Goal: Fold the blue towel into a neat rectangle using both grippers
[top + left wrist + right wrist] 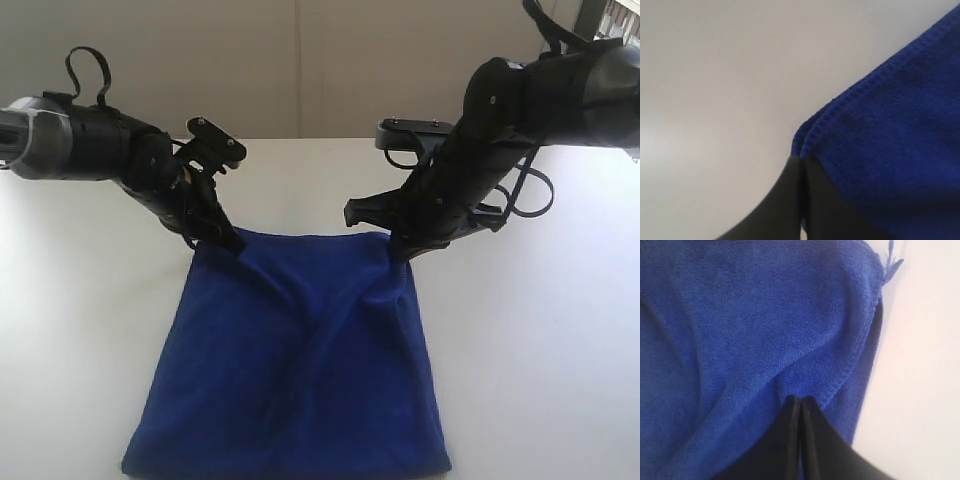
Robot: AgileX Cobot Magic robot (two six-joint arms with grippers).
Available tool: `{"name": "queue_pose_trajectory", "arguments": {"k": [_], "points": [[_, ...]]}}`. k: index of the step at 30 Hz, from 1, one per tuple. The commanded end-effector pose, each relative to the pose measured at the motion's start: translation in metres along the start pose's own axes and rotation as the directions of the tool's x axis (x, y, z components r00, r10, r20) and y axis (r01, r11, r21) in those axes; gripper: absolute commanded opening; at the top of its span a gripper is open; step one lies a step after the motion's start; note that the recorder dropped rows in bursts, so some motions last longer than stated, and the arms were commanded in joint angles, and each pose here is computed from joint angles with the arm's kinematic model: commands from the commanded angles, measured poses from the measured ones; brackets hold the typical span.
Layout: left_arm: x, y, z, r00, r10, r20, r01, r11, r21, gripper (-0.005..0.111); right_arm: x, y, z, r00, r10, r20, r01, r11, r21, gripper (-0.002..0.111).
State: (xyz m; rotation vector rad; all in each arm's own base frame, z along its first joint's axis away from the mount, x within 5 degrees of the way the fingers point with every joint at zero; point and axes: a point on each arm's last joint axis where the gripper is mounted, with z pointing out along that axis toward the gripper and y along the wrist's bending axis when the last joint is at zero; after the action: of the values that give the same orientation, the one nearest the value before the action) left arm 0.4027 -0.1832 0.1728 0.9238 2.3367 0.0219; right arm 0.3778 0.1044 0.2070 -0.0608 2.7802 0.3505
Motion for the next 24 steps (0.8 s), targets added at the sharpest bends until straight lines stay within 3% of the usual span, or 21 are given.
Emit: {"name": "queue_pose_trajectory", "arguments": {"k": [1, 4, 5, 6, 9, 19, 24], "points": [[0.002, 0.0, 0.003, 1.0, -0.026, -0.012, 0.026, 1.0, 0.003, 0.009, 0.0, -0.002, -0.002, 1.0, -0.009, 0.001, 0.009, 1.0, 0.007, 0.0], [0.002, 0.0, 0.002, 1.0, -0.022, -0.01, 0.022, 1.0, 0.002, 0.035, 0.0, -0.002, -0.002, 1.0, -0.009, 0.003, 0.009, 1.0, 0.007, 0.0], [0.001, 0.001, -0.001, 1.0, -0.013, -0.008, 0.013, 1.0, 0.001, 0.053, 0.0, -0.002, -0.002, 1.0, -0.009, 0.009, 0.009, 1.0, 0.007, 0.0], [0.001, 0.001, -0.002, 1.0, -0.013, -0.009, 0.013, 1.0, 0.001, 0.061, -0.001, -0.002, -0.002, 1.0, -0.009, 0.013, 0.009, 1.0, 0.006, 0.0], [0.0, 0.002, -0.008, 1.0, -0.012, -0.022, 0.012, 1.0, 0.002, 0.075, -0.001, -0.002, -0.002, 1.0, 0.01, 0.013, -0.01, 1.0, 0.005, 0.0], [-0.008, 0.012, -0.053, 0.999, -0.027, -0.043, 0.026, 0.999, -0.021, 0.075, -0.006, -0.021, -0.005, 0.996, 0.079, 0.039, -0.081, 0.996, 0.04, 0.0], [-0.002, 0.007, -0.054, 0.989, -0.112, -0.1, 0.114, 0.993, 0.017, 0.06, -0.016, -0.031, -0.007, 0.986, 0.097, 0.134, -0.104, 0.993, 0.046, 0.0]]}}
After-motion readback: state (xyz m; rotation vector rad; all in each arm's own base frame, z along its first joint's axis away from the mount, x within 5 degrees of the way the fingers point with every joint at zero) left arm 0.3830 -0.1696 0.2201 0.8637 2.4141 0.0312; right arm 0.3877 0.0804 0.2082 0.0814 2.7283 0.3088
